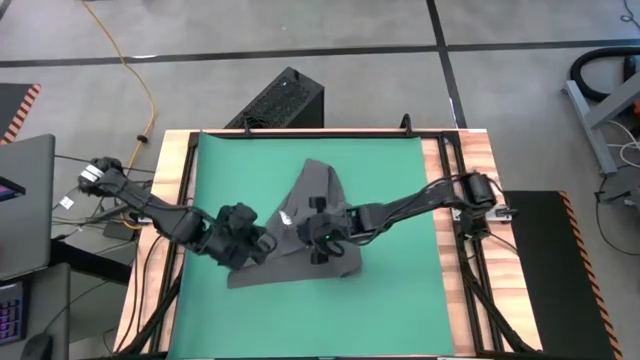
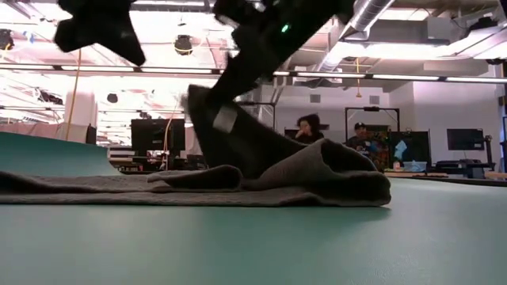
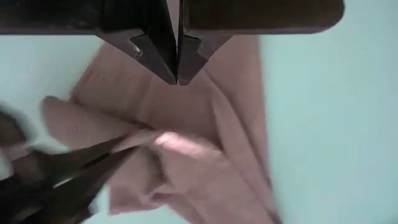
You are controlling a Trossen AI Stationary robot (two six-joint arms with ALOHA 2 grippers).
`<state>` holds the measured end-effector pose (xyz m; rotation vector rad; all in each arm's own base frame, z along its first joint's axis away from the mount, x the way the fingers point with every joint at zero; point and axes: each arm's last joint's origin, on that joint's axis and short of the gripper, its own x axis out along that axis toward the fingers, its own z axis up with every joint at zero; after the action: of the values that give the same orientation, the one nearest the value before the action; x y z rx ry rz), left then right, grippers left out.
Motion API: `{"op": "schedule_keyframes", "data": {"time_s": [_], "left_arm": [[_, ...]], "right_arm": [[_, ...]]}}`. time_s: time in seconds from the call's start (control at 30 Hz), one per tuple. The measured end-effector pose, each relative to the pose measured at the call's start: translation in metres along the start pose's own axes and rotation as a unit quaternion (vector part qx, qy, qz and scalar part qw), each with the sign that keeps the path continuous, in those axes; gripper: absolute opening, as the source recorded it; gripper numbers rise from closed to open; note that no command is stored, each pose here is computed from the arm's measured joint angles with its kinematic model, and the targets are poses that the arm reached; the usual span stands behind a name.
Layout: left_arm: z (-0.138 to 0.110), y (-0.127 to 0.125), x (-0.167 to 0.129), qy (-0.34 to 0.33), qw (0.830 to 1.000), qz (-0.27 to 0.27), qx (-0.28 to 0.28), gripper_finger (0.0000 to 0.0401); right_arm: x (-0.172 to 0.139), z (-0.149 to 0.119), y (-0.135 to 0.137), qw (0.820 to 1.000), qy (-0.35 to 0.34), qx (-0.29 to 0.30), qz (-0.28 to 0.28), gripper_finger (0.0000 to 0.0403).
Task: Roll towel
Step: Roll the gray towel
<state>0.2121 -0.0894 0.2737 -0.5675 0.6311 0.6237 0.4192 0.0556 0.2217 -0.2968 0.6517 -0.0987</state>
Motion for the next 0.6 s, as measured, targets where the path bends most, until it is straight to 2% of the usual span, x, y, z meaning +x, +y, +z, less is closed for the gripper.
{"op": "schedule_keyframes", "data": {"time_s": [0.17, 0.3, 0.43, 0.5, 0.6], "left_arm": [[-0.015, 0.001, -0.002, -0.010, 1.000, 0.003, -0.023, 0.0000], [-0.022, 0.005, 0.002, -0.020, 0.999, 0.010, -0.035, 0.0000], [-0.033, 0.005, 0.011, -0.010, 0.998, -0.026, -0.061, 0.0000], [-0.039, 0.004, 0.015, -0.001, 0.996, -0.053, -0.072, 0.0000], [-0.048, 0.008, 0.024, 0.003, 0.993, -0.067, -0.096, 0.0000]], "right_arm": [[0.030, -0.020, 0.019, 0.999, 0.028, -0.024, 0.010, 0.0008], [0.040, -0.029, 0.035, 0.997, 0.035, -0.069, 0.023, 0.0008], [0.038, -0.029, 0.045, 0.992, 0.034, -0.116, 0.025, 0.0008], [0.036, -0.027, 0.046, 0.991, 0.030, -0.130, 0.012, 0.0008], [0.033, -0.023, 0.046, 0.989, 0.029, -0.145, -0.004, 0.0008]]}}
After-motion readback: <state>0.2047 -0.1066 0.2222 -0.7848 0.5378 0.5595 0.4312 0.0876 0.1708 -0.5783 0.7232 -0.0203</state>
